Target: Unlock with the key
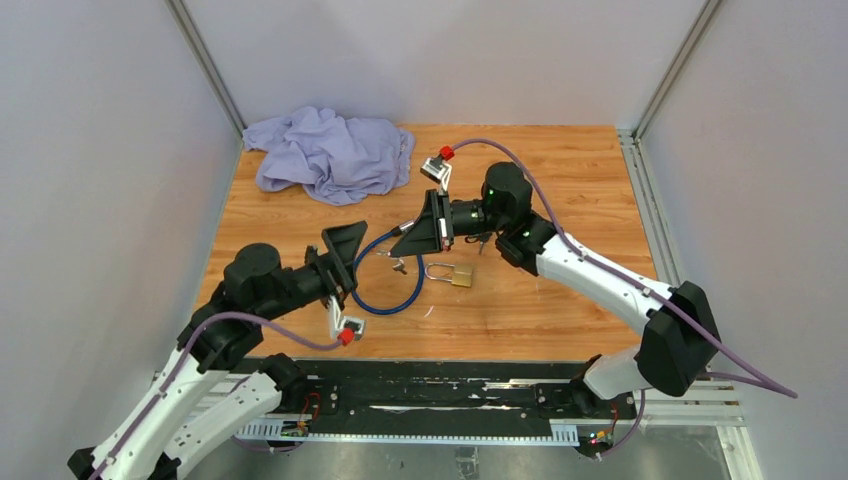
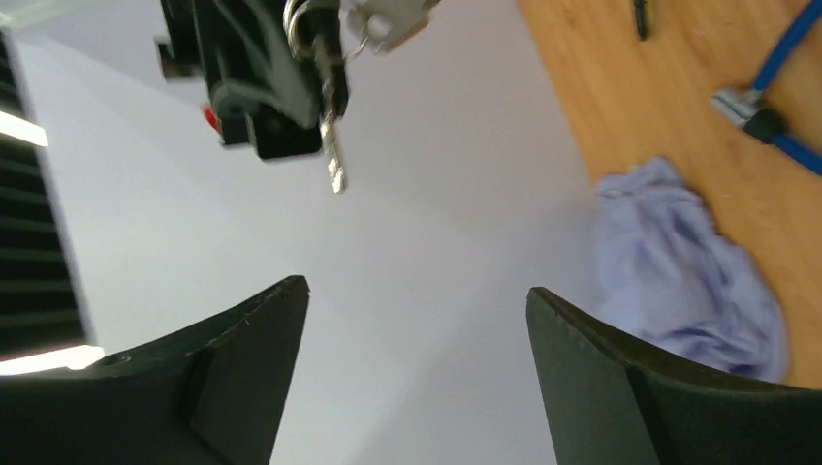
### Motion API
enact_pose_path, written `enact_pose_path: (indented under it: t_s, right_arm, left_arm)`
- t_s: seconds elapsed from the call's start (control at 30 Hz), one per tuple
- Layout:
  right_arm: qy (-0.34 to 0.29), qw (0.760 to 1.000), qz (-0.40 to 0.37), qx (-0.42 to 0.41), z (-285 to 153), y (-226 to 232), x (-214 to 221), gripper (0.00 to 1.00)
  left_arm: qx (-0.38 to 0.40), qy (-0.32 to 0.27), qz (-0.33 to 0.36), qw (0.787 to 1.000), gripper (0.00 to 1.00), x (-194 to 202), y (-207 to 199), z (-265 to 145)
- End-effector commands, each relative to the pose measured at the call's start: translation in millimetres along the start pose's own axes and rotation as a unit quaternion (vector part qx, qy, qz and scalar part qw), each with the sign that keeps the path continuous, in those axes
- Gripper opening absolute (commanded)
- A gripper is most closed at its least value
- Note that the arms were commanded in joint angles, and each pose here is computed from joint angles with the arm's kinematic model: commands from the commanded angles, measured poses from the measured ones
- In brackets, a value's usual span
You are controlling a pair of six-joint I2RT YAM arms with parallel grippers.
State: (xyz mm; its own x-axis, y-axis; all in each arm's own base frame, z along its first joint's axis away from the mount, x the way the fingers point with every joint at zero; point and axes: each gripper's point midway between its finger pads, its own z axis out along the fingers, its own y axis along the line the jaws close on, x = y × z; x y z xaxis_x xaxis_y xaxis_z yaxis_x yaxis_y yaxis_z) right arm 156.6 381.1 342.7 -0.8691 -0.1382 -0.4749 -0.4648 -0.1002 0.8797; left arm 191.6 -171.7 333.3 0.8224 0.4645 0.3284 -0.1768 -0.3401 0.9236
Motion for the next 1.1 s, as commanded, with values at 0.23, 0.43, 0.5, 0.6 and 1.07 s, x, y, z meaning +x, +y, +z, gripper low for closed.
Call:
enact_pose_path:
  t_s: [0.23,0.43,0.5,0.6,1.07]
  right_arm:
    - [-0.003,0.987,-0.060,0.152,-45,-53,-11,0.00]
    - [0.022,0.971,-0.114,0.209,-61,-70,-8,0.00]
    - [0.022,0.966,-0.124,0.226,-69,-75,-8,0.01]
    - [0.013,0.963,-0.119,0.243,-82,-81,-10,0.01]
    - [0.047,0.967,-0.121,0.221,-86,-90,2,0.00]
  left_arm:
    - [0.177,0.004,-0.631,0.756,0.94,-24,-18,15]
    - [0.167,-0.007,-0.764,0.623,0.97,-19,-26,37]
    - [0.174,0.033,-0.794,0.582,0.97,4,-48,48]
    - [0.197,0.118,-0.805,0.547,0.96,37,-97,66]
    - [0.244,-0.081,-0.839,0.480,0.99,-11,-50,78]
